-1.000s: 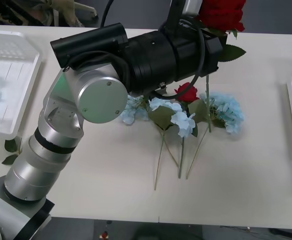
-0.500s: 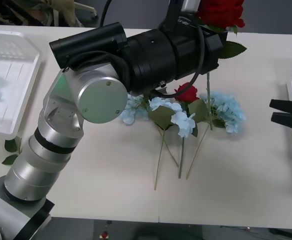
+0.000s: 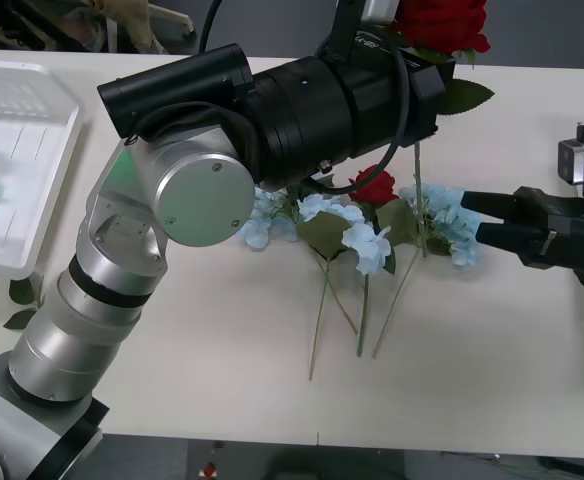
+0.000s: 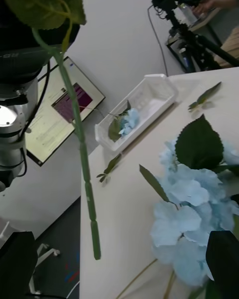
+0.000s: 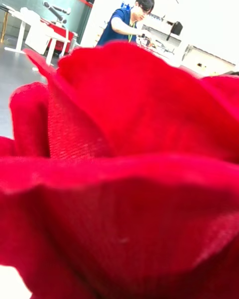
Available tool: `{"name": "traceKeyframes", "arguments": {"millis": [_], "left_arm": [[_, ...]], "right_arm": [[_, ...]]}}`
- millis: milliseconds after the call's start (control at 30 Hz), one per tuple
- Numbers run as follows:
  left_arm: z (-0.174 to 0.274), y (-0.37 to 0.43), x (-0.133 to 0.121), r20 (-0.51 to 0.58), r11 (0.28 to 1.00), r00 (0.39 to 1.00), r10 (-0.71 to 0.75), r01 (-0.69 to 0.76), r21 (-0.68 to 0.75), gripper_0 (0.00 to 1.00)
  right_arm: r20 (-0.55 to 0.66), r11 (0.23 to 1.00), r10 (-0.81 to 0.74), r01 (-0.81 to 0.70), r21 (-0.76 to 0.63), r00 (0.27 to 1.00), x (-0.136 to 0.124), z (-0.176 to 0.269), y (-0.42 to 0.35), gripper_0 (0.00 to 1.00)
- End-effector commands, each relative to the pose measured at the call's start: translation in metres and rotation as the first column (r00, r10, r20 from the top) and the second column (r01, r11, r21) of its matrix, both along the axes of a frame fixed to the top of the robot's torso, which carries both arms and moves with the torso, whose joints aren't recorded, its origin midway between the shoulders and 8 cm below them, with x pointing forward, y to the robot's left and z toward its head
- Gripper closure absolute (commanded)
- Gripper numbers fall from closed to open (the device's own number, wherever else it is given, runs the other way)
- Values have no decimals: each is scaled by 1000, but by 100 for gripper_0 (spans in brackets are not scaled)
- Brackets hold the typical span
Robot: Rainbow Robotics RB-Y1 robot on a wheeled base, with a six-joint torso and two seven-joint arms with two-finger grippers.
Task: Put the red flowers into the right box and the blue flowers into the left box
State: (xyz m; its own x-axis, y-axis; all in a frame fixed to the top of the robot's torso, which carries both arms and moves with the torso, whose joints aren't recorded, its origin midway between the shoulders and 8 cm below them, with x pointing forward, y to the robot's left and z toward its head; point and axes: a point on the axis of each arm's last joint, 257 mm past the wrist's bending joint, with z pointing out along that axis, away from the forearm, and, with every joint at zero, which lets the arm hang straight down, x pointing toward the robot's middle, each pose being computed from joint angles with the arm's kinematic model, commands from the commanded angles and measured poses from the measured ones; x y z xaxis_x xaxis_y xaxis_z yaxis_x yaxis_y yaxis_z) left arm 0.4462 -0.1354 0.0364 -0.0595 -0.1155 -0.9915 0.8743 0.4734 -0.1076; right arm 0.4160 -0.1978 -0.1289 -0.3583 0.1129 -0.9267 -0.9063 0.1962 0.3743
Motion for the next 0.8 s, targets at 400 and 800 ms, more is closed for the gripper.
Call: {"name": "traceKeyframes", "arguments": {"millis": [400,800], "left_arm": [[26,-3,-5,80,1000,997,-7,8,-4,100],[26,-3,-5,80,1000,997,-7,8,-4,100]], "right_arm": [[101,983,184,-185,5,978,-9,28,74,0],[104,975,223,-224,2,969,-3,27,123,0]]}}
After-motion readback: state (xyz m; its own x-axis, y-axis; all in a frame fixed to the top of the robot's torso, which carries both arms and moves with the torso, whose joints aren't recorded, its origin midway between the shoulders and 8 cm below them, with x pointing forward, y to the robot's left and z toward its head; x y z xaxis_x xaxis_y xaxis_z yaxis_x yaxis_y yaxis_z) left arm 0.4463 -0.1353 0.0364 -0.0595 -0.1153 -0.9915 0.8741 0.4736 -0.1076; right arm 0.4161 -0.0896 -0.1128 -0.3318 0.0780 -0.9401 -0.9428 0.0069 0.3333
